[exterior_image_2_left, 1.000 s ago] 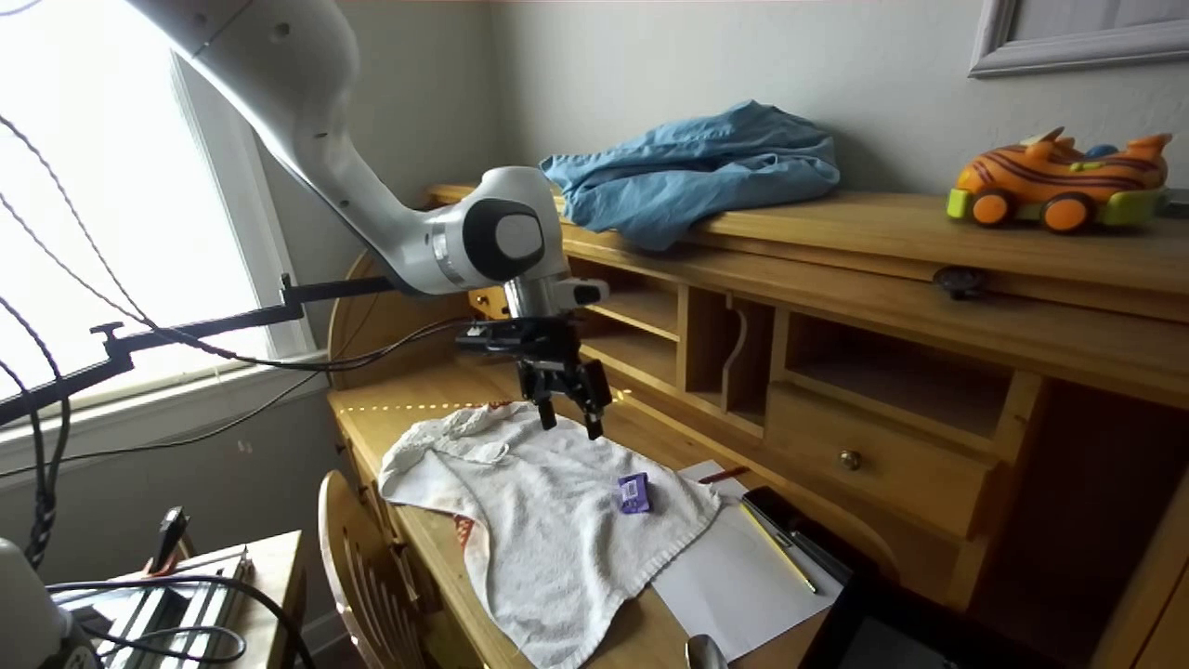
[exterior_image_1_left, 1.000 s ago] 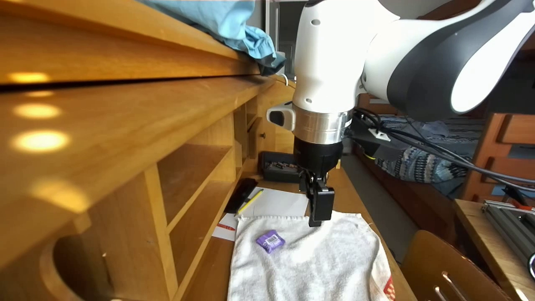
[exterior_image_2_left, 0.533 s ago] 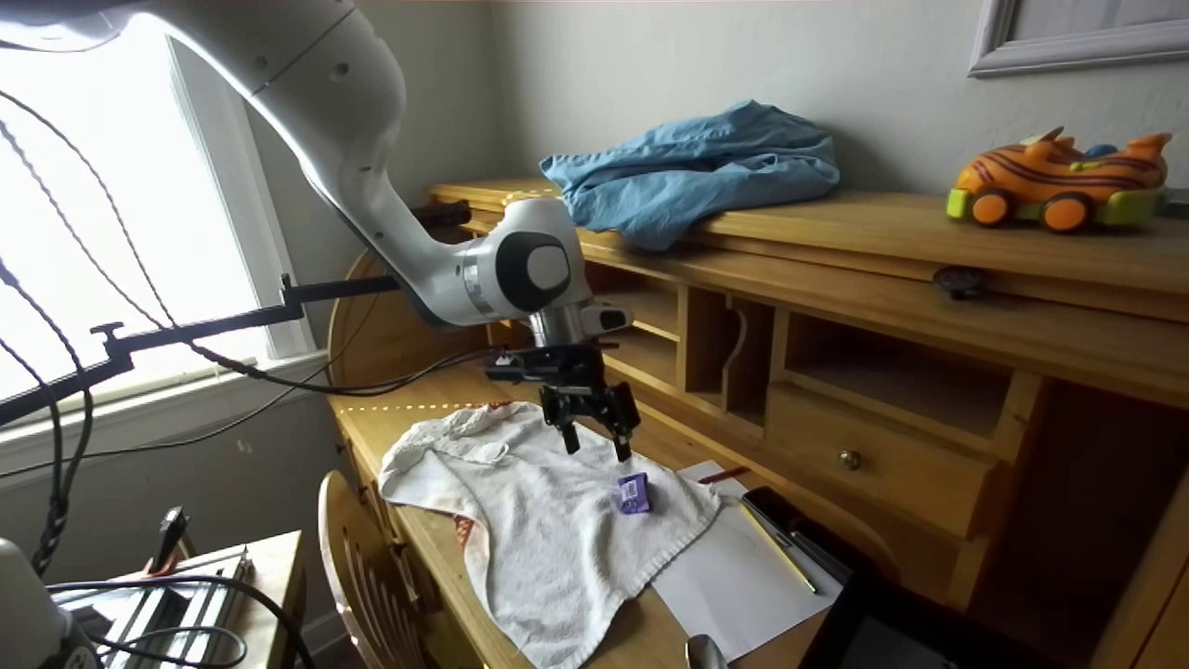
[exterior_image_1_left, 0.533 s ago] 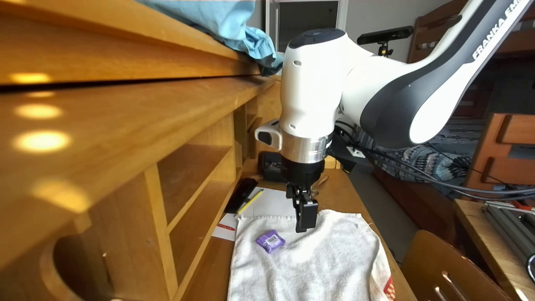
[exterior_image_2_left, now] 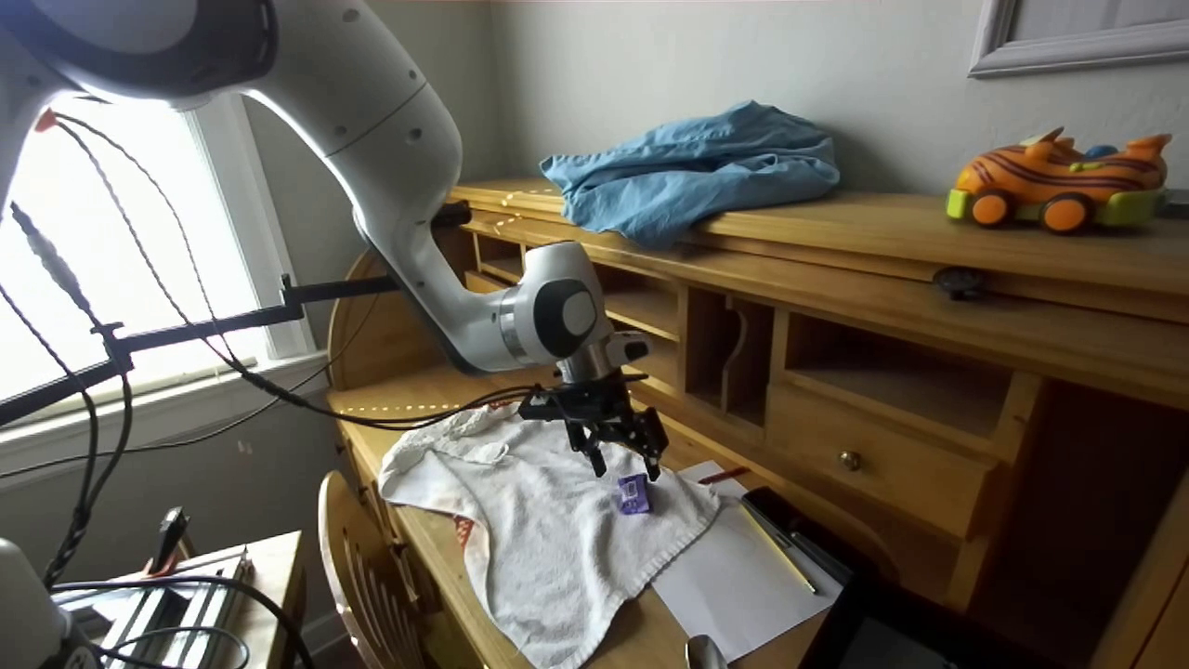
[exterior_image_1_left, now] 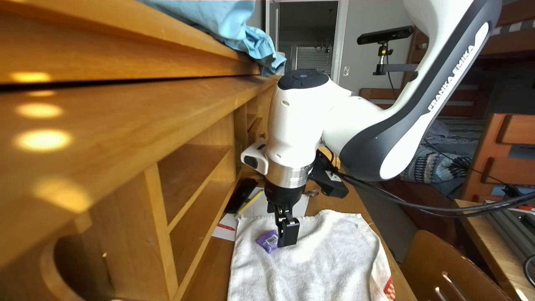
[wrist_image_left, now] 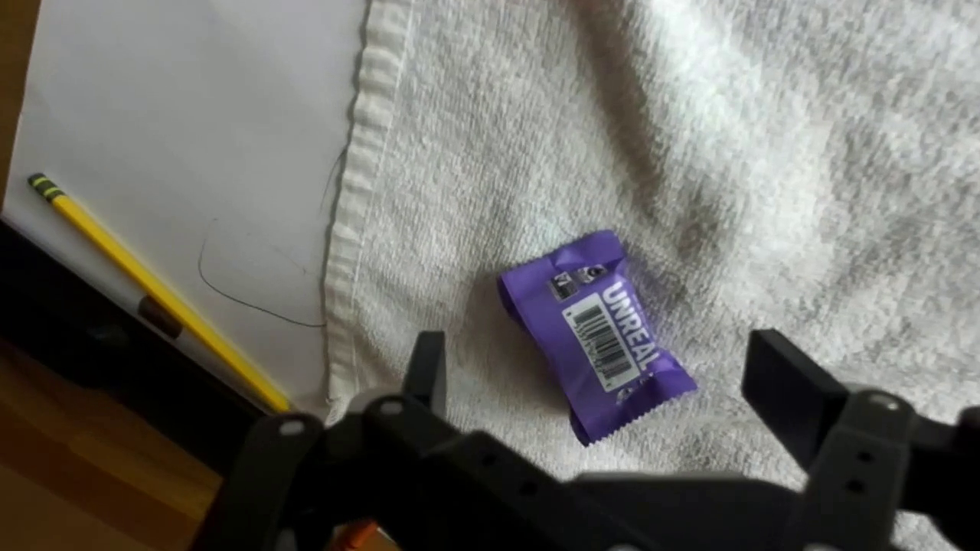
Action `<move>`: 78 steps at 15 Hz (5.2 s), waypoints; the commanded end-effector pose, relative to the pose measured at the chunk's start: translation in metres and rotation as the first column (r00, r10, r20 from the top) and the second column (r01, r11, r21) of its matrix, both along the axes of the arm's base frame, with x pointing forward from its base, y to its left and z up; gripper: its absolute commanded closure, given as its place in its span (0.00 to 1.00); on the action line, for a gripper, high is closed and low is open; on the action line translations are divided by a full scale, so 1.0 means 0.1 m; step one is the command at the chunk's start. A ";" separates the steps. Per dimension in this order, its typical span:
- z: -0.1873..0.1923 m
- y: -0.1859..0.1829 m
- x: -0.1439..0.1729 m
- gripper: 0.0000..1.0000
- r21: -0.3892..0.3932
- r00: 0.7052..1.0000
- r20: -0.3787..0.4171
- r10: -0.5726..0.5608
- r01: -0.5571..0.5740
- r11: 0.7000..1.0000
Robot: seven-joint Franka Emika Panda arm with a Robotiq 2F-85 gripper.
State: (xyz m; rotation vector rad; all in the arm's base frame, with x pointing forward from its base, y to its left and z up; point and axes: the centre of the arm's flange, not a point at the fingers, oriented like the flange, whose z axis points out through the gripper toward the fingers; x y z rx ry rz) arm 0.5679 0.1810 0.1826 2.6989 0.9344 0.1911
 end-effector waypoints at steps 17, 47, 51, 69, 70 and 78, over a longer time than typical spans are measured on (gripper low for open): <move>0.13 0.33 -0.05 0.99 0.034 0.999 -0.034 0.011 -0.010 0.999; 0.84 0.91 -0.83 0.99 0.045 0.972 -0.133 -0.195 0.202 0.978; 0.81 0.69 -1.02 0.99 -0.004 0.928 -0.172 -0.331 0.336 0.942; 0.55 -0.83 -1.34 0.99 -0.172 0.697 -0.079 -0.713 0.695 0.698; 0.57 -0.88 -1.35 0.99 -0.186 0.696 -0.058 -0.715 0.697 0.693; 0.56 -0.93 -1.23 0.99 -0.192 0.703 -0.045 -0.710 0.691 0.697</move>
